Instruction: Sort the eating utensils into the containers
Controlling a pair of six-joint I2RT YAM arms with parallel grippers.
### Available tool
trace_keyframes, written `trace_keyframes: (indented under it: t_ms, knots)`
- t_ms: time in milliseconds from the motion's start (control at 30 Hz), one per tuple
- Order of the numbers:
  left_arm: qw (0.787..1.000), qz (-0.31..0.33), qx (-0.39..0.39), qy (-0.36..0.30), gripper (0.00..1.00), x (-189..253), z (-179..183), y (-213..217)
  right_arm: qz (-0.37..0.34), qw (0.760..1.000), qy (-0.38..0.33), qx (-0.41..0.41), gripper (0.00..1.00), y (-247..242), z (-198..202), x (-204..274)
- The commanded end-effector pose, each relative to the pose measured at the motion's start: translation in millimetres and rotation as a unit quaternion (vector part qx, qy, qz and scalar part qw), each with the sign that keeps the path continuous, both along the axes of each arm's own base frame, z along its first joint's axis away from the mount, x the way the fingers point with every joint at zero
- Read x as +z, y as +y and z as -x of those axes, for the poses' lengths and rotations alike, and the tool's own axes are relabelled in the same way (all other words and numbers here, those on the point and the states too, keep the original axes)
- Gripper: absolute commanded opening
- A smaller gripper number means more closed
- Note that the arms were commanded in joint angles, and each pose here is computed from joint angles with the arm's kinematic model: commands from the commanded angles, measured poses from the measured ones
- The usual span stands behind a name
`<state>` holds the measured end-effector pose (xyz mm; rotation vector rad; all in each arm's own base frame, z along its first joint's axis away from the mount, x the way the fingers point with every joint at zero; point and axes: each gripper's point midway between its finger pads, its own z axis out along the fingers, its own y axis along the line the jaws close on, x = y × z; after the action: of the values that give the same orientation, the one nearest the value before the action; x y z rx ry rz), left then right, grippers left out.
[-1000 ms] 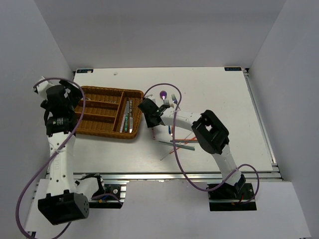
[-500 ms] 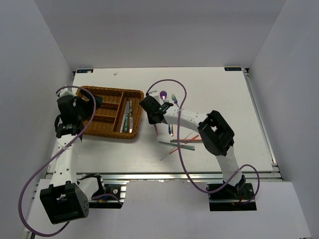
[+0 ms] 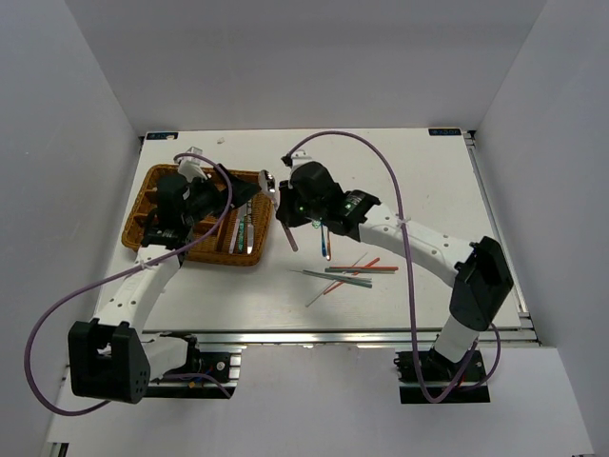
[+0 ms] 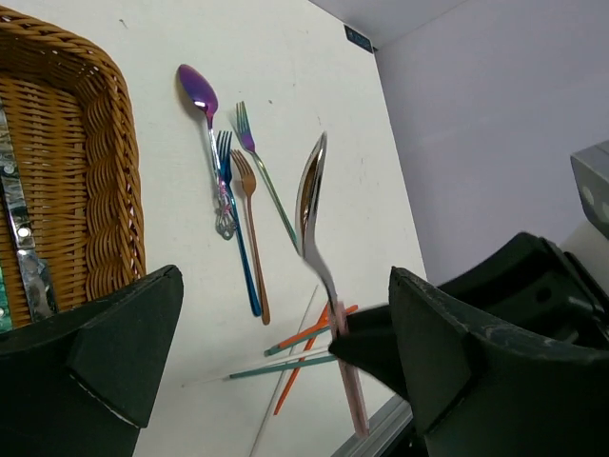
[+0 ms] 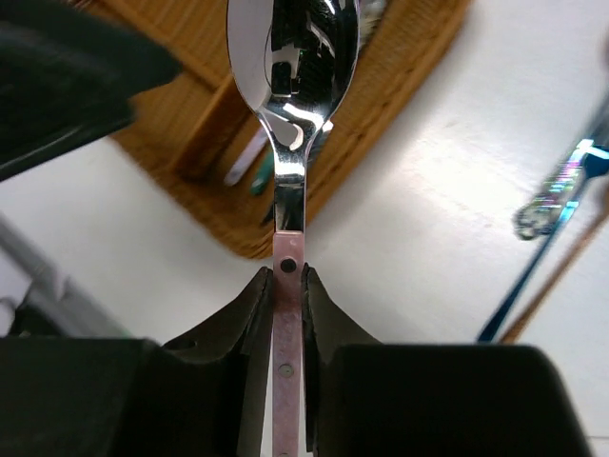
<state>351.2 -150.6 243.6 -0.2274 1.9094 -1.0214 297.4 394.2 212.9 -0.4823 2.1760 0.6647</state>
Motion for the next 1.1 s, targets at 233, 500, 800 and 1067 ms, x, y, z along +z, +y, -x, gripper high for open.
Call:
trace_keyframes:
  t_ms: [233,500,800,1067]
  knots:
    - [1.0,-0.009,-0.026,-0.015,0.71,9.8,-6.1,-28.2,-0.096,0.987,-0.006,0.129,0.0,35.0,53.5,54.8]
    - [0.995,-0.063,0.06,0.04,0.0,-7.5,-23.1,-4.1,-0.062,0.994,-0.033,0.082,0.13,20.5,37.1,48.9]
    - [0.899,-0.113,0.404,0.123,0.0,-21.8,-71.9,155.7,-0.014,0.992,-0.049,-0.115,0.89,-110.8,-1.1,15.7]
    - [0.84,-0.1,0.522,0.111,0.0,-43.1,-141.1,248.3,-0.019,0.991,-0.06,-0.116,0.89,-150.2,15.3,10.8]
